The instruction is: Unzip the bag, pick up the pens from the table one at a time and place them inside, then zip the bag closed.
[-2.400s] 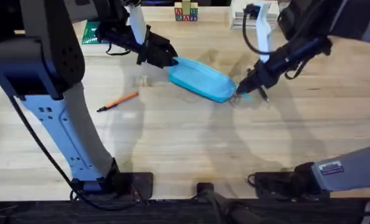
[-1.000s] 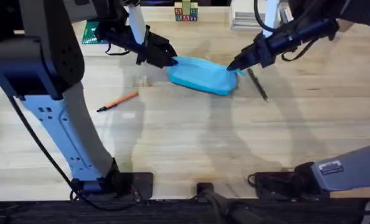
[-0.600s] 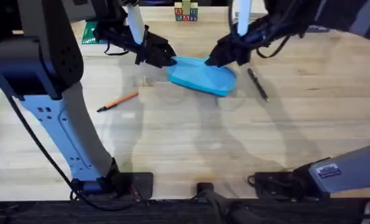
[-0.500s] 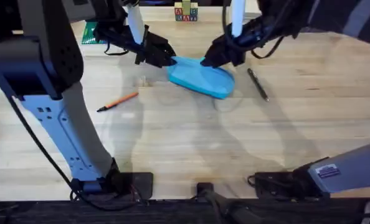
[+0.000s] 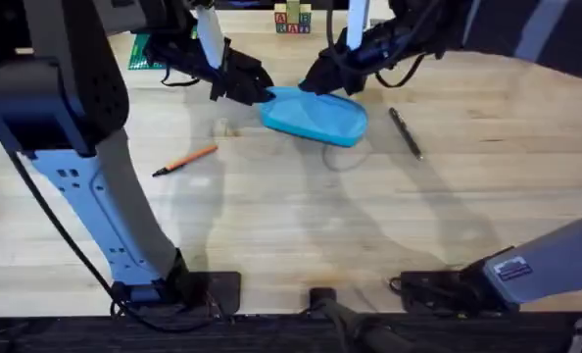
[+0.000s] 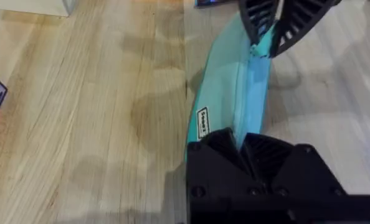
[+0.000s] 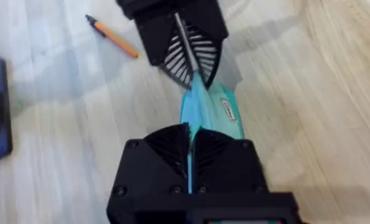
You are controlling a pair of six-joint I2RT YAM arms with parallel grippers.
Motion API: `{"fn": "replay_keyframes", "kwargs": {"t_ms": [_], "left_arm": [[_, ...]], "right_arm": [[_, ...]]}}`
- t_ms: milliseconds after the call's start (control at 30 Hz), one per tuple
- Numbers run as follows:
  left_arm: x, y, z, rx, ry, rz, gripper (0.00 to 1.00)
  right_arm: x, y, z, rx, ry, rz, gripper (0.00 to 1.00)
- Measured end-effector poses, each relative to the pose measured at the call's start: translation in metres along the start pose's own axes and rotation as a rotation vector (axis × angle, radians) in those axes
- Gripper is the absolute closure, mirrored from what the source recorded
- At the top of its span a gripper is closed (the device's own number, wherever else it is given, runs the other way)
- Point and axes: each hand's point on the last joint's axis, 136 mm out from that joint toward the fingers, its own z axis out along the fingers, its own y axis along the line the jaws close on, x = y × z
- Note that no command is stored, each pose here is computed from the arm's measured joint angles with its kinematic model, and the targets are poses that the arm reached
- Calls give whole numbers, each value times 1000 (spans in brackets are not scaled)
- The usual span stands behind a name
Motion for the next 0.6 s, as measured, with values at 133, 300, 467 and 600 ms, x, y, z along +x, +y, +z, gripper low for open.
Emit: {"fn": "replay_keyframes", "kwargs": {"t_ms": [133, 300, 467, 600], "left_arm": [[0, 0, 0, 0, 0, 0, 958], [0, -1, 0, 2, 0, -4, 958], [0, -1, 0, 3, 0, -6, 958], [0, -1, 0, 3, -1, -5, 958]], "right_arm": [[-3, -1, 13, -18, -20, 18, 971], [-10, 8, 30, -48, -35, -3, 971], [-15, 12, 41, -57, -52, -19, 971], [-18, 10, 46, -55, -67, -12, 971]]}}
